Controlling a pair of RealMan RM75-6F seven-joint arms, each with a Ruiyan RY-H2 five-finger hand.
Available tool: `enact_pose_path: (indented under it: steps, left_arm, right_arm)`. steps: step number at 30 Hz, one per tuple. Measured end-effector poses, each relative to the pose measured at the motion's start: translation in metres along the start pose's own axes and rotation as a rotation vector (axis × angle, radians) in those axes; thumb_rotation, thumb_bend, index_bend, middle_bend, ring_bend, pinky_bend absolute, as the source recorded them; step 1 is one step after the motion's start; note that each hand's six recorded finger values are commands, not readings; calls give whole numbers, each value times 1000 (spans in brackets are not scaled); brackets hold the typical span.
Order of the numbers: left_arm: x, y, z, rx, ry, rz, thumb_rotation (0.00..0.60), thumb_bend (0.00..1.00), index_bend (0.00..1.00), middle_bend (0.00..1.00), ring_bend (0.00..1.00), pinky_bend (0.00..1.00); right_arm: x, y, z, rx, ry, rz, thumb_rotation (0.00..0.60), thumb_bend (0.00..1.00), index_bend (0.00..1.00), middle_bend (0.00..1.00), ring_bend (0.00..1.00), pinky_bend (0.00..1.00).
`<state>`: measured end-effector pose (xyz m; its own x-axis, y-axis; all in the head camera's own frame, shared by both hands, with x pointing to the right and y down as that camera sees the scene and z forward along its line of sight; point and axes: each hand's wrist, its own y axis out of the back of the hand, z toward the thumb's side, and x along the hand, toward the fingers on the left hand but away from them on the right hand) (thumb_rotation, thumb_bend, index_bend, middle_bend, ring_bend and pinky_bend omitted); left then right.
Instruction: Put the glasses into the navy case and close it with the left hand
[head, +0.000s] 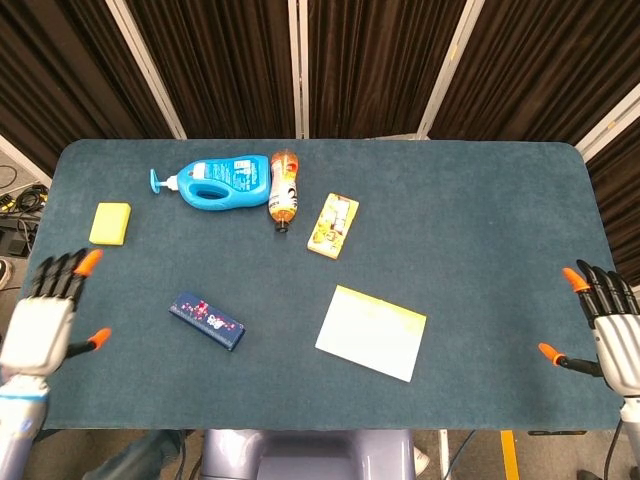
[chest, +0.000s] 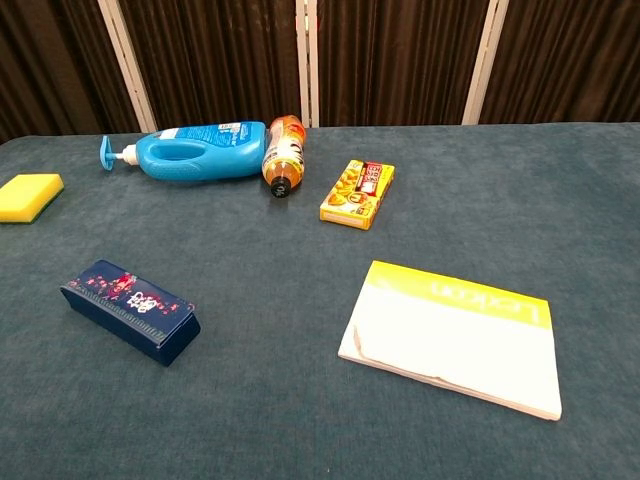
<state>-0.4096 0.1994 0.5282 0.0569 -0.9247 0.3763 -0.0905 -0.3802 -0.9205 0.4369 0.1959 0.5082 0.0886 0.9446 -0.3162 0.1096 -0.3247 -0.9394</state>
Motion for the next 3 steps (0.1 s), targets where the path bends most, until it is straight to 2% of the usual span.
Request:
enact_pose_path:
  steps: [3]
  left_arm:
    - [-18, 5, -6, -14, 25, -19, 600, 0, 0, 0, 0, 0]
  right_arm:
    - [2, 1, 1, -1, 2, -1, 600, 0, 0, 0, 0, 0]
